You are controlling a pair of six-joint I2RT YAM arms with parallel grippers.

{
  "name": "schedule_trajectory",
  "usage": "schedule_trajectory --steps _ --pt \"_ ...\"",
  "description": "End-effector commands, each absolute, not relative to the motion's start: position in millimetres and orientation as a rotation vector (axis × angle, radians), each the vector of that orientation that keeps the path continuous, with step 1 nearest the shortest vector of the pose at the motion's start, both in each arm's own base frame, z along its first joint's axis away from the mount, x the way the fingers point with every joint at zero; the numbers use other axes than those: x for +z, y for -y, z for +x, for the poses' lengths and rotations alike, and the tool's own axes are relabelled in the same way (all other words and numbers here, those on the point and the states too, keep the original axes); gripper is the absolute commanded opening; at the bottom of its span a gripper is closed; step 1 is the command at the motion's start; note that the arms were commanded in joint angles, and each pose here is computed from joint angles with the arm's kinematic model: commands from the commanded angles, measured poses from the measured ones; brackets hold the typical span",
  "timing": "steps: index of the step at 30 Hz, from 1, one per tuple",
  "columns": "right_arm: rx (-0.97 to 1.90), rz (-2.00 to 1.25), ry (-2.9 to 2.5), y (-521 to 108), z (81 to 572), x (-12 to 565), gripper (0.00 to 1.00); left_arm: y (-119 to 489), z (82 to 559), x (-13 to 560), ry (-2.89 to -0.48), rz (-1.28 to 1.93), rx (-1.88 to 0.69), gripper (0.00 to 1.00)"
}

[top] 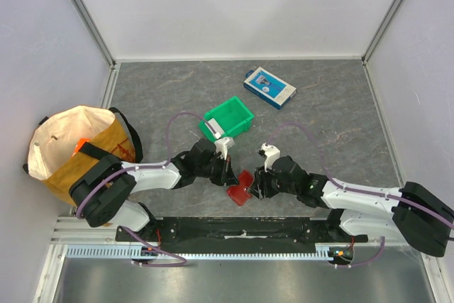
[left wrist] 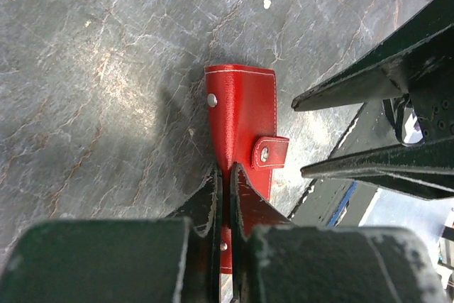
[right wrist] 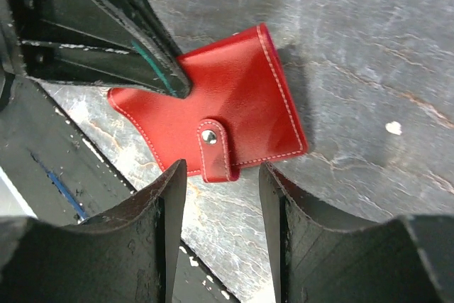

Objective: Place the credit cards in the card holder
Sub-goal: Open the card holder at the center of the board.

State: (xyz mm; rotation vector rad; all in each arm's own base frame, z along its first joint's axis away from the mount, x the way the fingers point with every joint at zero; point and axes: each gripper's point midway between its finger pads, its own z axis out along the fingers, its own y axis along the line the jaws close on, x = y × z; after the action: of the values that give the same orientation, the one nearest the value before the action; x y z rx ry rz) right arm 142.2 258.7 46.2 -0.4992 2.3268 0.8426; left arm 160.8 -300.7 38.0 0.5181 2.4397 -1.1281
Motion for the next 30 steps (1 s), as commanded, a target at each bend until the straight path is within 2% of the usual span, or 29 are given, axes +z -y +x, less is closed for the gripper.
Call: schedule_trajectory --steps 1,9,15,18,22,30 --pt "0.95 -0.61 -2.232 -281 143 62 0.52 301 160 35 -2.431 0.627 -1.098 0.02" --pt "0.957 -0.663 -2.278 -288 139 46 0.52 301 160 36 -2.428 0.636 -1.103 0.02" --pt "1.048 -0.715 -2.304 -296 125 38 0.43 301 163 37 -2.42 0.627 -1.107 0.02" --pt "1.108 -0.732 -2.277 -303 122 43 0.35 303 163 39 -2.413 0.622 -1.124 0.02" --pt "1.156 -0.769 -2.263 -310 119 49 0.29 307 165 40 -2.413 0.583 -1.142 0.02" --pt "1.206 -0.738 -2.269 -321 121 56 0.32 310 165 46 -2.394 0.526 -1.19 0.02"
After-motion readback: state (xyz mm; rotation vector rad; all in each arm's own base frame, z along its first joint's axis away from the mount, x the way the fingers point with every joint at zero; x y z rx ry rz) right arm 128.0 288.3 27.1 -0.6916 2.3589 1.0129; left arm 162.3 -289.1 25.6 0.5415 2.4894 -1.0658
